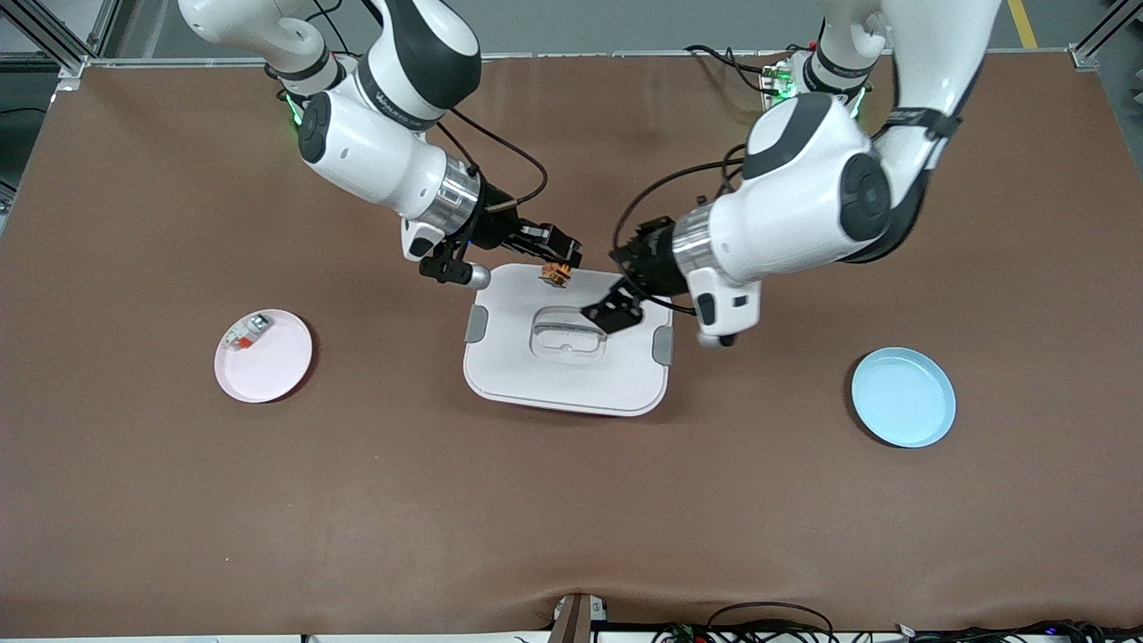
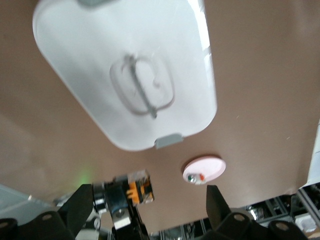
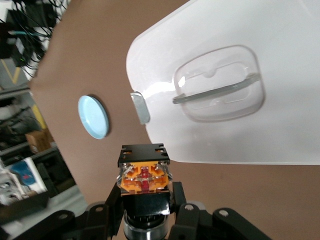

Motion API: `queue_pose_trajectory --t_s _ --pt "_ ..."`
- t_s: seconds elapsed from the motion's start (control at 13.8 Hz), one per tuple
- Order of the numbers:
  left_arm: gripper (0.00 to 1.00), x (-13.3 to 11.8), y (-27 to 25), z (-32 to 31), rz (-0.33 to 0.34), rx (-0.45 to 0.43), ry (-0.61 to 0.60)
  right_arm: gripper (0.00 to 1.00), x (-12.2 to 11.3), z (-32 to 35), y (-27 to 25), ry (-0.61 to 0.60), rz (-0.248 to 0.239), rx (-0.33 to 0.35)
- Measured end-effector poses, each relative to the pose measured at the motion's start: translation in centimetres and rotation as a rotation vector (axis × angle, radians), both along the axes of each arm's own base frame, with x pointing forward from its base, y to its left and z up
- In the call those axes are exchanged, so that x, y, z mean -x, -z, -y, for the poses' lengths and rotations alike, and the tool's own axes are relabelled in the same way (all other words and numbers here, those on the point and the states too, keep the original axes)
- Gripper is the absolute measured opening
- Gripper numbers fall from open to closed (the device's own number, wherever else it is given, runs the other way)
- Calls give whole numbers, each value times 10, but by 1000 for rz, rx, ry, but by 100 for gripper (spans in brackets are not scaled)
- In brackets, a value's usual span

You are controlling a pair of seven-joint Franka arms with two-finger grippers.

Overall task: Transfer orange switch to right arm and place
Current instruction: 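Open the left gripper and withdraw while the right gripper carries the switch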

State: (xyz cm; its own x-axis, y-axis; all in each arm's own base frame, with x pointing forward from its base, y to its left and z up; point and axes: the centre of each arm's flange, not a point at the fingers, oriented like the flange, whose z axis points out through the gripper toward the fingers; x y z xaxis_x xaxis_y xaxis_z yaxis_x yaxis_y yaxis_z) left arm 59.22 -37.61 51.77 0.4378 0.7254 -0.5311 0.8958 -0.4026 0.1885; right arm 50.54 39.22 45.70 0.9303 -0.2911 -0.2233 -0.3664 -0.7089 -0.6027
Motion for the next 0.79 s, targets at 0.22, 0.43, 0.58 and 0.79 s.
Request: queue_pose_trajectory --t_s 0.22,0.43,0.58,0.79 --pt "100 -15 -25 -47 144 -104 40 43 -18 31 -26 -119 -7 100" --pt "100 -24 -40 -102 235 -249 151 43 -27 69 -42 -265 31 199" --pt "100 -27 -43 -135 258 -390 204 43 -32 98 -40 -388 74 299" --pt "100 -25 -45 -165 262 -584 294 43 -43 141 -33 -630 163 449"
